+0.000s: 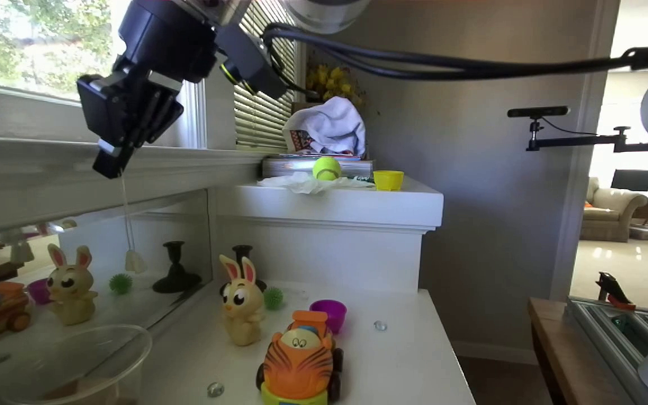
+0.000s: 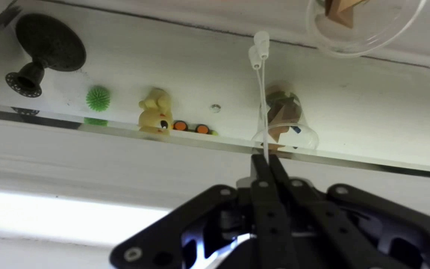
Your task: Close the blinds of the window
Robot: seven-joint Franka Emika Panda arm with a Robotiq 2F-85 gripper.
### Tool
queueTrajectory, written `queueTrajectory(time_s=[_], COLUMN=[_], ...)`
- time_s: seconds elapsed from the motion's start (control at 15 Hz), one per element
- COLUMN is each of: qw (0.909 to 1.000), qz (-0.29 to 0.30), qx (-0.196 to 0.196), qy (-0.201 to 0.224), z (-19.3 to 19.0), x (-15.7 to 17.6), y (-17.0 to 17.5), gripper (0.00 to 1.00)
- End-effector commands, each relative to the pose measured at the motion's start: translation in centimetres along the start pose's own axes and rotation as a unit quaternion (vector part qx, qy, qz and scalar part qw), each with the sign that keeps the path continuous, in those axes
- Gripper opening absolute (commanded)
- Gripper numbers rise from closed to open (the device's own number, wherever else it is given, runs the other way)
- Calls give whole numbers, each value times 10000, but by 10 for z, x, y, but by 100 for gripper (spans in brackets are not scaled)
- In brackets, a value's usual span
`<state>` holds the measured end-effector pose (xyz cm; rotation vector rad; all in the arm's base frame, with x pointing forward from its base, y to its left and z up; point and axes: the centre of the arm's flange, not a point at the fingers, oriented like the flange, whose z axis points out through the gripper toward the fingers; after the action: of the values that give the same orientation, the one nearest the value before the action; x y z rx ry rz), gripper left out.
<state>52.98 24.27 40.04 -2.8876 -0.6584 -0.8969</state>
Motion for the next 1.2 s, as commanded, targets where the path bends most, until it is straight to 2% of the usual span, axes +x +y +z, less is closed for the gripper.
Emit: queueTrajectory(time_s=[0.0, 0.2, 0.33, 0.53, 0.8, 1.13], qw=[9997, 9957, 9881, 9763, 9708, 9598], qz=[116, 167, 146, -92, -618, -1365], qx=[230, 356, 364, 505, 958, 1642], qy=[-33, 844, 1486, 2102, 2109, 1819], z=[-32, -61, -78, -92, -78, -23], x=[19, 56, 88, 126, 156, 165], y=[-18, -33, -39, -58, -120, -226], gripper=[0, 0, 0, 0, 0, 0])
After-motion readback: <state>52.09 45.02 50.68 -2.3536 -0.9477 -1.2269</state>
